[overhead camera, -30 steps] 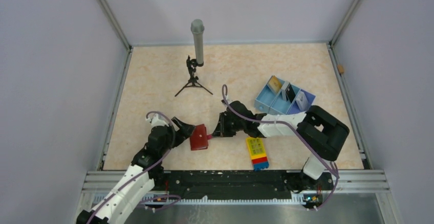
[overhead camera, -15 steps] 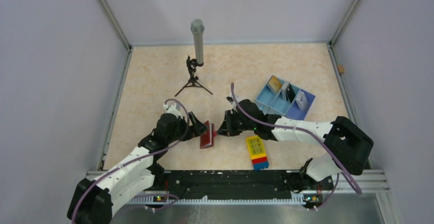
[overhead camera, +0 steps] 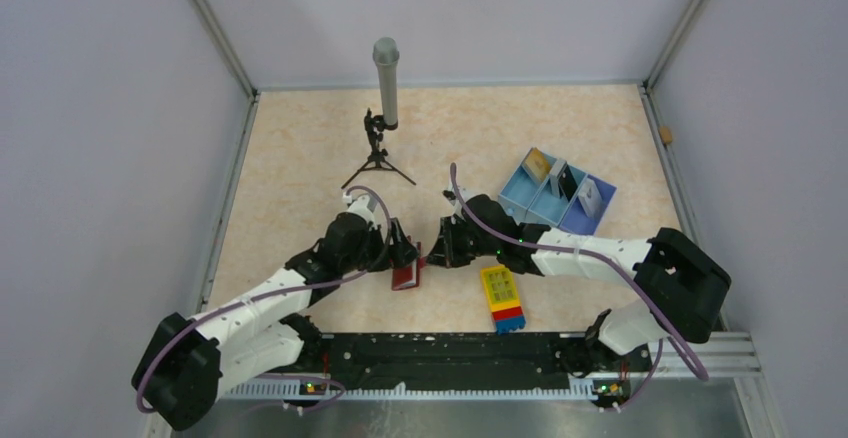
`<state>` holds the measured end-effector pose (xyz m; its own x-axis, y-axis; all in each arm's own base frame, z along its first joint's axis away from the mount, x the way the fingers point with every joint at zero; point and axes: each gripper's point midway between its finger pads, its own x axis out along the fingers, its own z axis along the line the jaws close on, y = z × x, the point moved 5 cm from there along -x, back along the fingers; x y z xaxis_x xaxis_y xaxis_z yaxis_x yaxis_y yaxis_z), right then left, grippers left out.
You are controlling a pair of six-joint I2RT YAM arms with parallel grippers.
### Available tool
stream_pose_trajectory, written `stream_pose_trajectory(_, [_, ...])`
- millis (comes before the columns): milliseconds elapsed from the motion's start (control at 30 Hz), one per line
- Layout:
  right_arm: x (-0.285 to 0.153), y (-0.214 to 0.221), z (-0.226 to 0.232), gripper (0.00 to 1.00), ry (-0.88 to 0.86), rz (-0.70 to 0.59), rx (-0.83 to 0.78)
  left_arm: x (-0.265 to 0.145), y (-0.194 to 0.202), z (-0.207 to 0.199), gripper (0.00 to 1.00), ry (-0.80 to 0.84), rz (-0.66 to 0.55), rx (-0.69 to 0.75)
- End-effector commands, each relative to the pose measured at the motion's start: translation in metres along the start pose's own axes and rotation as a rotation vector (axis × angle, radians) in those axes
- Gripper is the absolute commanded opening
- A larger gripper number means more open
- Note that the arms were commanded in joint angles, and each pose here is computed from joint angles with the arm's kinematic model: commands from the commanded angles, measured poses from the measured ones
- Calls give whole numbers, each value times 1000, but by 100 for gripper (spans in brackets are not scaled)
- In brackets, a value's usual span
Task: Put the credit cards into the card holder
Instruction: Open the card holder.
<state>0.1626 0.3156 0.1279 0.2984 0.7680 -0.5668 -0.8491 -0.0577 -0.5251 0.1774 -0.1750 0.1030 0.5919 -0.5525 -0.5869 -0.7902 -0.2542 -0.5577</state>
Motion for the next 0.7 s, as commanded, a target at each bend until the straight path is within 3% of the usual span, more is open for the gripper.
stream_pose_trajectory(0, [-9,-16,13,0,-45,-57,-31,2,-11,-3,99,-58,-19,70])
stream_pose_trajectory(200, [-10,-16,13,0,-44,-59,-35,11,-4,-2,99,-98,26,87])
stream_pose_trajectory(667, [-12,-15,10,0,-26,-66,-34,12,-7,8,91,-213,-1,85])
